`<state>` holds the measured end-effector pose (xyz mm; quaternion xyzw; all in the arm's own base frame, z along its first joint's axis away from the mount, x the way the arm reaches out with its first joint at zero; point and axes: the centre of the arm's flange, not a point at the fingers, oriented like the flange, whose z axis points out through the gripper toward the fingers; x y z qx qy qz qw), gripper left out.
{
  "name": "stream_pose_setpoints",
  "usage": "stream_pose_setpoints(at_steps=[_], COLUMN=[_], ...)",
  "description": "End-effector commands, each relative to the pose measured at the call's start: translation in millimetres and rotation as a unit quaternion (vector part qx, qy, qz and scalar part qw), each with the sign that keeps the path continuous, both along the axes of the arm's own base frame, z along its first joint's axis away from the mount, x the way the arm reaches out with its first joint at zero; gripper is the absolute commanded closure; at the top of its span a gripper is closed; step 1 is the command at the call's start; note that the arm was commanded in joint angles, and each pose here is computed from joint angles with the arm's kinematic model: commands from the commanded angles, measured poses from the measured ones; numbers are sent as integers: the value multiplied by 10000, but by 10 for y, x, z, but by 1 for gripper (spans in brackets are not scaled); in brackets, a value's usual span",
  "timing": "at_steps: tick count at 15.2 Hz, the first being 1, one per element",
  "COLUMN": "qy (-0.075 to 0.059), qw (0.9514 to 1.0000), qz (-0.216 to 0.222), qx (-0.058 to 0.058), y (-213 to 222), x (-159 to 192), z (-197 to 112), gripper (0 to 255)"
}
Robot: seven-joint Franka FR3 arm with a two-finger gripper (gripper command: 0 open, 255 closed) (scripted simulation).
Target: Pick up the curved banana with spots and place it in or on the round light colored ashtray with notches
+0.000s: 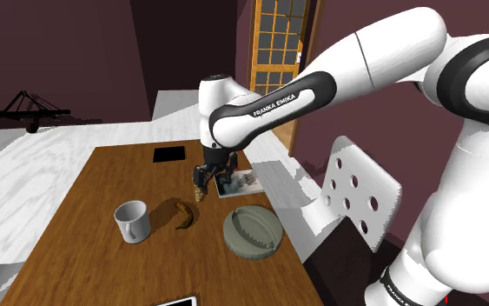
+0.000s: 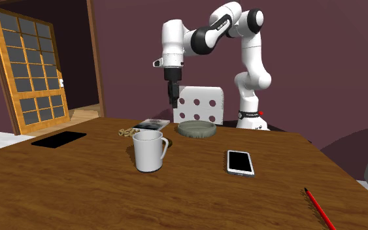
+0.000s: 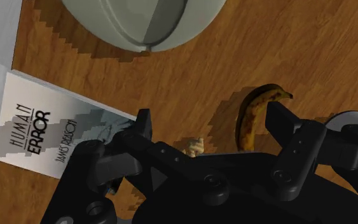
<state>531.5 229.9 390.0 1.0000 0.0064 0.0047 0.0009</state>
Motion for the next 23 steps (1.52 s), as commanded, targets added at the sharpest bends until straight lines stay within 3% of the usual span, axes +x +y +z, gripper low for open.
stream_pose_setpoints(at_steps=[1, 9, 17, 23], qy=[-2, -13, -13, -13], qw=[10000, 10000, 10000, 10000], qz=[-5, -7, -6, -7], qx=[-6, -33, -33, -33], y=[154, 775, 771, 771], x=[150, 712, 716, 717], z=[-171, -759, -1159, -1159], gripper=[0, 0, 0, 0])
